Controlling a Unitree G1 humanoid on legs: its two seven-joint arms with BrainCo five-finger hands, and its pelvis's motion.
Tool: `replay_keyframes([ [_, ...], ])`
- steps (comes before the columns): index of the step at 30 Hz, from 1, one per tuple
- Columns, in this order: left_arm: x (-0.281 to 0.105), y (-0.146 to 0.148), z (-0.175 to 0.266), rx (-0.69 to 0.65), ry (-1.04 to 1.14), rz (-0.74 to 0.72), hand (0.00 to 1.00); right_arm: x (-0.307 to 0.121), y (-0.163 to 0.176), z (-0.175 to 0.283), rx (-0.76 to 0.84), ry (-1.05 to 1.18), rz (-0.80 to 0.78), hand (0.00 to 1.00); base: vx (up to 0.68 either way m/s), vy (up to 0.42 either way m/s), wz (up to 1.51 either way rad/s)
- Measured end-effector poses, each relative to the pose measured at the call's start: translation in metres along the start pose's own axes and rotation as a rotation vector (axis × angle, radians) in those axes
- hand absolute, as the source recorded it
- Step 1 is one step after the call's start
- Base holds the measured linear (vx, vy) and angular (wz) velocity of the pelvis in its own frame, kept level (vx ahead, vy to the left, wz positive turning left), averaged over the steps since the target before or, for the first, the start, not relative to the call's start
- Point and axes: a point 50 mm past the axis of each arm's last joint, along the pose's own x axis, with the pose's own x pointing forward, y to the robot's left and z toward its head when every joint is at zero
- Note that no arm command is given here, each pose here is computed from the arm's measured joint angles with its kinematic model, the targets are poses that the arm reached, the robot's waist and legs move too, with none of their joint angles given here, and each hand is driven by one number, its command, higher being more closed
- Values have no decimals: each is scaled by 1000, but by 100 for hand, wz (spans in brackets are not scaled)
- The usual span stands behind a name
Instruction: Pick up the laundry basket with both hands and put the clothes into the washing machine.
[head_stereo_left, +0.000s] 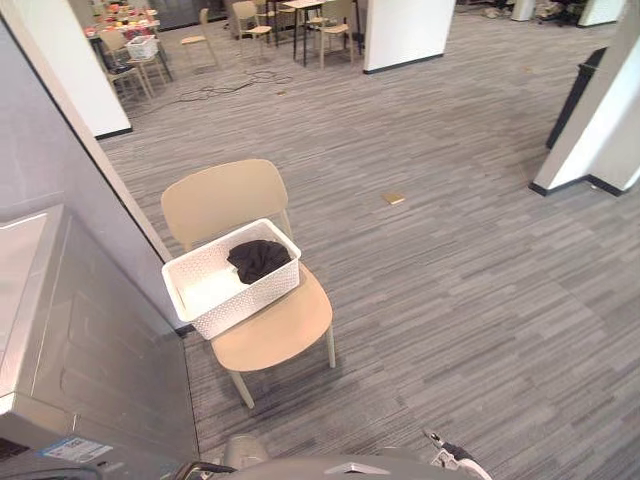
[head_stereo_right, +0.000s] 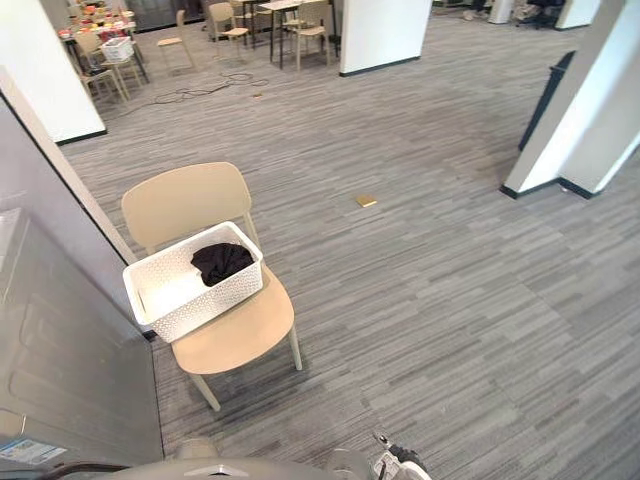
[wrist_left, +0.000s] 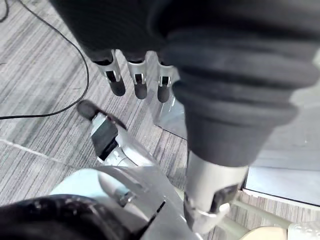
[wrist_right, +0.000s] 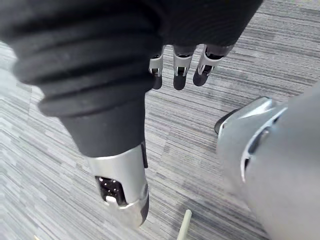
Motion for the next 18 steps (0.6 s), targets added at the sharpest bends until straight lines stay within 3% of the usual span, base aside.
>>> replay_keyframes([
  [5,1,-2,1,79,-1,-29,0,4,-3,9,124,7,-34,0,138,62,70],
  [9,3,-9,11,155,-6,-40,0,3,26,7,180,37,27,0,84,109,21],
  [18,4,-19,28,284,-71,-74,0,1,4,-15,232,95,-19,0,14,71,46],
])
